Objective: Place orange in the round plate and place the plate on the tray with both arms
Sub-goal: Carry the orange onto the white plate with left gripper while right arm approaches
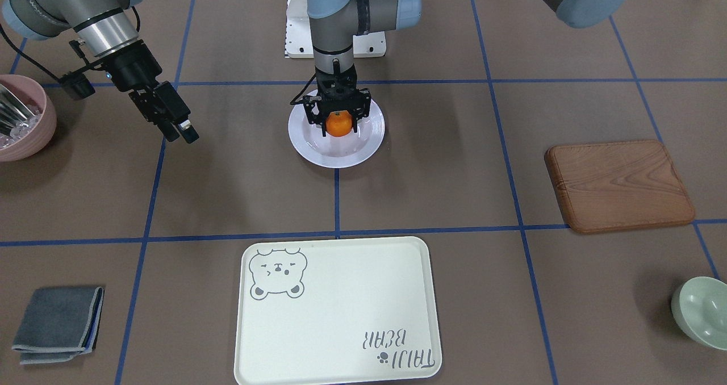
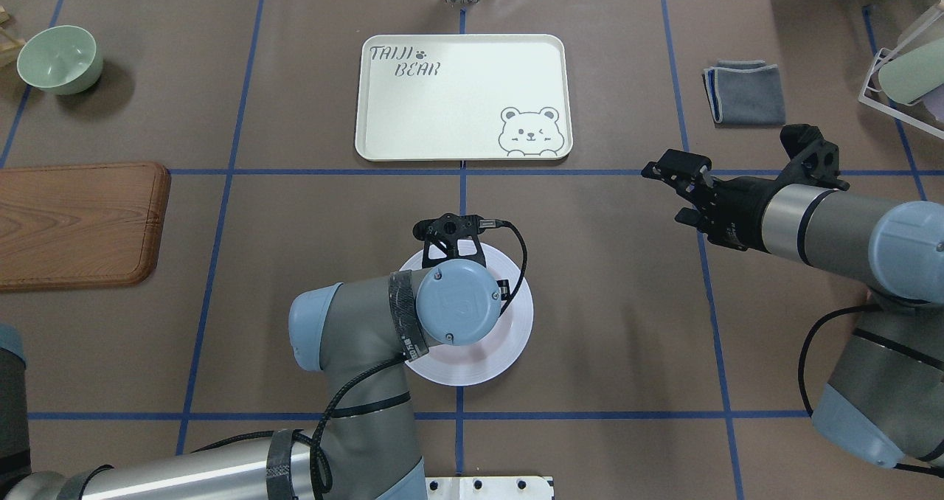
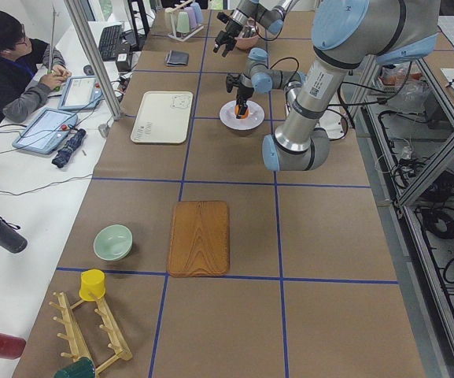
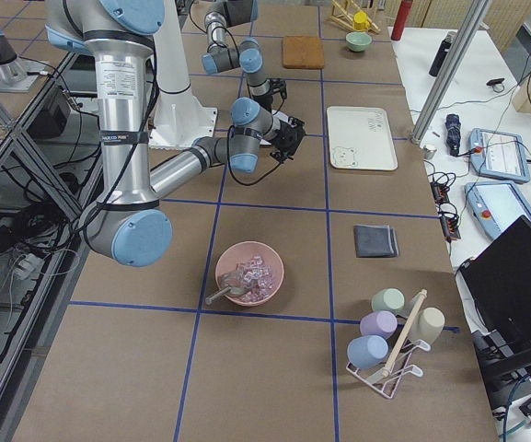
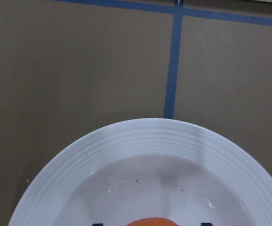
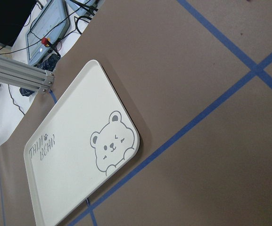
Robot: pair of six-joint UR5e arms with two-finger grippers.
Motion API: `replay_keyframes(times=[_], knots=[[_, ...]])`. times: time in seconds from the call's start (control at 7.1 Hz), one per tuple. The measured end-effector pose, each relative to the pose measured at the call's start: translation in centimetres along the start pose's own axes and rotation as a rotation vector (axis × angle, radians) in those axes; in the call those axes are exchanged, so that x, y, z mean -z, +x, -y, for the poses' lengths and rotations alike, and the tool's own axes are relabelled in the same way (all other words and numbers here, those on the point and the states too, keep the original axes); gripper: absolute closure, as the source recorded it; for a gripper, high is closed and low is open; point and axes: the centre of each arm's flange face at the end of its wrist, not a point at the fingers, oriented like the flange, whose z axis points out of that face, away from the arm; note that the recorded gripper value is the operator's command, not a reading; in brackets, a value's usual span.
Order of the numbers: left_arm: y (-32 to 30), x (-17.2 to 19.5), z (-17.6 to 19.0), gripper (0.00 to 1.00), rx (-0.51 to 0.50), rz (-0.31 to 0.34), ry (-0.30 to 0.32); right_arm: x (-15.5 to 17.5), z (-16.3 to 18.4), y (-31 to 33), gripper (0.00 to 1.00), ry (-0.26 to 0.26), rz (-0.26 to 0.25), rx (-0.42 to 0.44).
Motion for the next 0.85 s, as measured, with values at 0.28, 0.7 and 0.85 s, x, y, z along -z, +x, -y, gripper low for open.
replay_keyframes(times=[0.28, 0.7, 0.85], knots=[[0.3, 0.6, -0.8, 0.01, -0.011, -0.012, 0.028, -0.9, -3.2, 0.8, 0.02, 0.0, 0.003, 0.021], [-3.4, 7.9, 5.4, 0.01, -0.087, -0.091, 0.024, -1.7, -7.9, 2.3, 0.04, 0.003, 0.008, 0.038], [-8.1, 9.2, 10.3, 0.01, -0.125, -0.067, 0.004, -1.9, -9.5, 2.8, 0.04, 0.009, 0.013, 0.025]])
